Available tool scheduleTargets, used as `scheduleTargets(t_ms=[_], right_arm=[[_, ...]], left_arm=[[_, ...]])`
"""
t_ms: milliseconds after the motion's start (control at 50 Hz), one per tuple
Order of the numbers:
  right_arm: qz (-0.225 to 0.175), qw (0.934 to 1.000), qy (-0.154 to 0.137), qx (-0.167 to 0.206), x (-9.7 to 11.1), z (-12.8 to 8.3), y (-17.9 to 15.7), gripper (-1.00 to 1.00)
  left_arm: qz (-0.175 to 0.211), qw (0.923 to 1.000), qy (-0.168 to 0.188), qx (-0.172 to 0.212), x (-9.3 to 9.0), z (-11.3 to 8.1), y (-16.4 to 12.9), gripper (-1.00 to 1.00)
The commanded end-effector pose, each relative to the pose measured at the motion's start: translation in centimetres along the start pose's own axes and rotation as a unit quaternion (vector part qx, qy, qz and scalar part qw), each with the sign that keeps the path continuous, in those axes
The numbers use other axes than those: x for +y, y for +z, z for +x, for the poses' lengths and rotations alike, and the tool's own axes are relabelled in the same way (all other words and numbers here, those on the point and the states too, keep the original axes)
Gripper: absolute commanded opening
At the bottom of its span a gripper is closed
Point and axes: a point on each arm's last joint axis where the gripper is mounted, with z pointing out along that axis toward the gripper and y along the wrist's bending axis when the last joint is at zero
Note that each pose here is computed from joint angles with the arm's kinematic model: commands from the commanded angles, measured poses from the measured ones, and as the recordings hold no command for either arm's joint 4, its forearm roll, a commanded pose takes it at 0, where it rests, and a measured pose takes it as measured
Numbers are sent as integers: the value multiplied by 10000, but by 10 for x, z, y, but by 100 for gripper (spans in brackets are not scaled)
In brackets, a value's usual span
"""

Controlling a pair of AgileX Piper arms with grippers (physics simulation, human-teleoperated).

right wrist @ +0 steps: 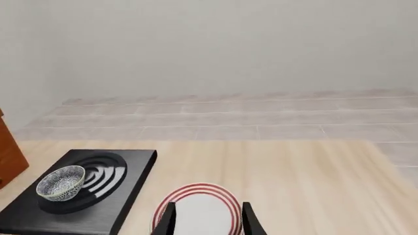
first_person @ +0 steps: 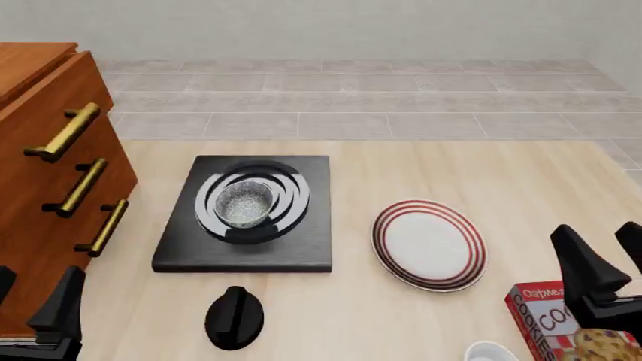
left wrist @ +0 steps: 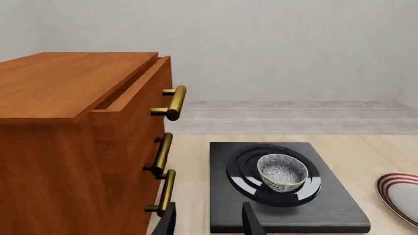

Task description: Pick the akita bowl on the stove and place it on the plate.

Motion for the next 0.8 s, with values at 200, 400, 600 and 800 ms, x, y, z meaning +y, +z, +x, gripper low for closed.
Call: scheduleTargets(t_ms=[200,400,600,800], right_arm=[[-627,9972,-199,357,20,-29,60,100],[-1186,9900,-45,764,45,-23,95,100],[-1579,9814,58,1087,69,-13,121,100],[-1883,9707,109,1489,98,-7,149,100]], left_arm=[[0,10000,0,0,0,0,0,100],[0,10000,0,0,0,0,0,100],[0,10000,0,0,0,0,0,100],[0,10000,0,0,0,0,0,100]])
